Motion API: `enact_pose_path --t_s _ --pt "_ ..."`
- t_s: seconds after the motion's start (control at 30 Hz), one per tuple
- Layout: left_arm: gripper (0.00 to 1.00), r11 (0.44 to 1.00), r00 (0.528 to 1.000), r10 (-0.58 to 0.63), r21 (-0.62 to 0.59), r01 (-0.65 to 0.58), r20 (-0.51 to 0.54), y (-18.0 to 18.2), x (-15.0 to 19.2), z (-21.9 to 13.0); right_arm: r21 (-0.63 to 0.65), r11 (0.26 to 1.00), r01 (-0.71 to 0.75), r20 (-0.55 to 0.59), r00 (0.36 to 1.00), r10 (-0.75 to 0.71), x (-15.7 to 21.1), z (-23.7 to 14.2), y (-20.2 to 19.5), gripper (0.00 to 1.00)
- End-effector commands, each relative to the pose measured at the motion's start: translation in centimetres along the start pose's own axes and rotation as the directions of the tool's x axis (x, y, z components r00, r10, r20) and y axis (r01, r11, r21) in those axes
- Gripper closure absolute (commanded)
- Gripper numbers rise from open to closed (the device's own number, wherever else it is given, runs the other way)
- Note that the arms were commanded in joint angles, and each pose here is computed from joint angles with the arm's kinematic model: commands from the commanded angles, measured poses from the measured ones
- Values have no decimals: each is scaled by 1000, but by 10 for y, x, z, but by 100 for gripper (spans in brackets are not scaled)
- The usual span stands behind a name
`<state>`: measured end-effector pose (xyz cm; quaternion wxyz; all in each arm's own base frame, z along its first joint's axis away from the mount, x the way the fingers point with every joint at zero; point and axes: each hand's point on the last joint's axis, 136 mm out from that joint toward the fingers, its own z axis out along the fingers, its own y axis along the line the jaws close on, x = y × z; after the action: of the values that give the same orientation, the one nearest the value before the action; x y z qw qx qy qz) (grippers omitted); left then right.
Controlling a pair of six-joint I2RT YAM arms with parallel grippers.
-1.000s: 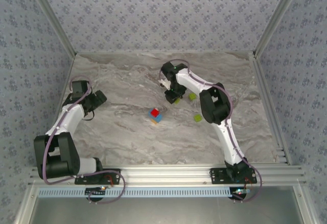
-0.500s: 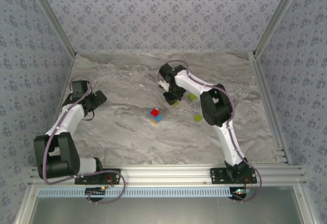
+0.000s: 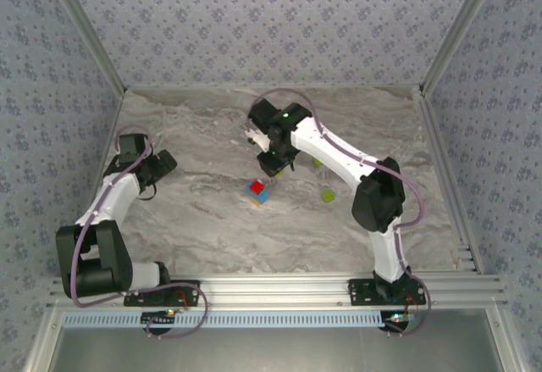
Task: Assemble a carrot with lego
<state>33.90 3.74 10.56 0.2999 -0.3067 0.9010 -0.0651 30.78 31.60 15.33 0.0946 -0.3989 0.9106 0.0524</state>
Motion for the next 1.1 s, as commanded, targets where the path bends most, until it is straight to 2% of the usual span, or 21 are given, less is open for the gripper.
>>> enact_pose_path --t_s 0.0,0.33,1.07 --pt "10 1000 1000 20 22 -20 18 -6 -2 -10 -38 999 -4 -54 999 2 3 6 17 69" --pt "10 1000 1000 19 20 -19 16 -5 -2 -8 -83 996 20 -91 995 -28 -2 23 40 70" --pt "10 1000 1000 20 19 -20 14 -5 -2 -8 -88 996 11 -138 990 -23 8 33 50 68"
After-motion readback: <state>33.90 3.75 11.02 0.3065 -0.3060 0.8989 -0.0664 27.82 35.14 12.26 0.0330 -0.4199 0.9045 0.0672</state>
